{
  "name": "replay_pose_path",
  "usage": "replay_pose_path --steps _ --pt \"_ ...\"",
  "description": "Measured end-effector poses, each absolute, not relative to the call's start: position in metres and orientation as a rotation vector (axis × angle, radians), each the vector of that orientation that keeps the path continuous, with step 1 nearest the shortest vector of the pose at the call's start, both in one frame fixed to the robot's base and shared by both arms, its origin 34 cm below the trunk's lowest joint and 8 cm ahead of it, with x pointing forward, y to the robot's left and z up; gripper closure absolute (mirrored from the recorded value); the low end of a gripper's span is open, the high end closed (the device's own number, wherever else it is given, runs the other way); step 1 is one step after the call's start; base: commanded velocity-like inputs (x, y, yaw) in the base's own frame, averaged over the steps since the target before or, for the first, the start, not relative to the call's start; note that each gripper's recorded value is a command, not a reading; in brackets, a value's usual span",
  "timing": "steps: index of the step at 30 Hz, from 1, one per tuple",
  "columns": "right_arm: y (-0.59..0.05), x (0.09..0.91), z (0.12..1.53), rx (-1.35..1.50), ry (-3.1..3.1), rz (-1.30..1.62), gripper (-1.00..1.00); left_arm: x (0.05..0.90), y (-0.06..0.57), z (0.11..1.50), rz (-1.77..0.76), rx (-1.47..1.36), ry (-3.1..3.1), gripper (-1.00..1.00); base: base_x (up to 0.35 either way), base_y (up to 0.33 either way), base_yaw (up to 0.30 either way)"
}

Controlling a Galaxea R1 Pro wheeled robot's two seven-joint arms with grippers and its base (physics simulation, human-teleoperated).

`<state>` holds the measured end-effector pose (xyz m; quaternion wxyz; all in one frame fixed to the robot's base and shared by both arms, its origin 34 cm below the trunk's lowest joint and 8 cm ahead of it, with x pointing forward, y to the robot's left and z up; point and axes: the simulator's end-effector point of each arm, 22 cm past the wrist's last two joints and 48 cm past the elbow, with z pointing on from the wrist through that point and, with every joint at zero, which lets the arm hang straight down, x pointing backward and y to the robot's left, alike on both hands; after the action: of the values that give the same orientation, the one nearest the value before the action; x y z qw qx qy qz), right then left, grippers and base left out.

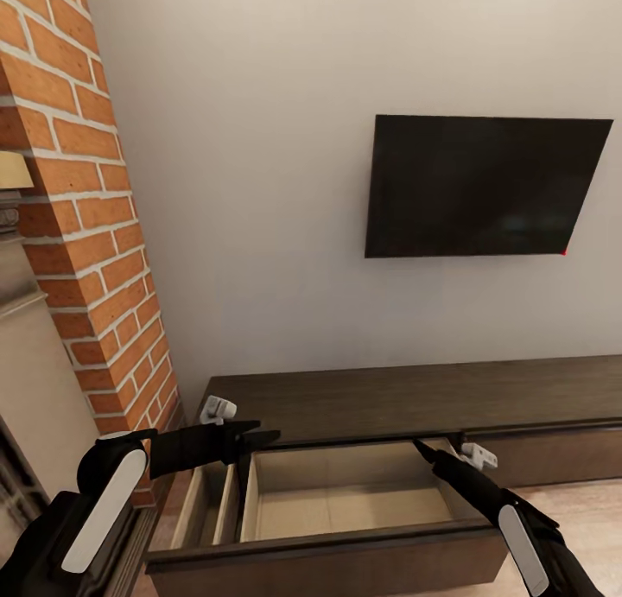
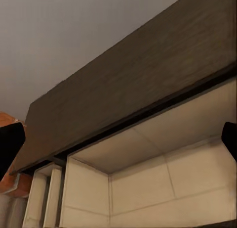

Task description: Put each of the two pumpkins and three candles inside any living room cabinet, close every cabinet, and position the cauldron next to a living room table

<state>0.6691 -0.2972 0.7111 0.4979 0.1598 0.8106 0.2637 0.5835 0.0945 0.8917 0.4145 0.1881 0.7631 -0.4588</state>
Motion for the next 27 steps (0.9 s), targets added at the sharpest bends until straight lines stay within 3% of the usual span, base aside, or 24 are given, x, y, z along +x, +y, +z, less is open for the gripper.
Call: replay_pose_path --steps 7,27 --pt "-0.307 0.669 0.705 0.410 1.981 0.584 -1.00 0.585 0.097 0.892 -1.148 0.466 1.915 -1.00 -0.098 0.000 0.000" --pt "-0.311 0.669 0.706 0.420 1.974 0.578 -1.00 0.586 0.097 0.892 -1.143 0.463 1.918 -1.00 -0.328 0.000 0.000"
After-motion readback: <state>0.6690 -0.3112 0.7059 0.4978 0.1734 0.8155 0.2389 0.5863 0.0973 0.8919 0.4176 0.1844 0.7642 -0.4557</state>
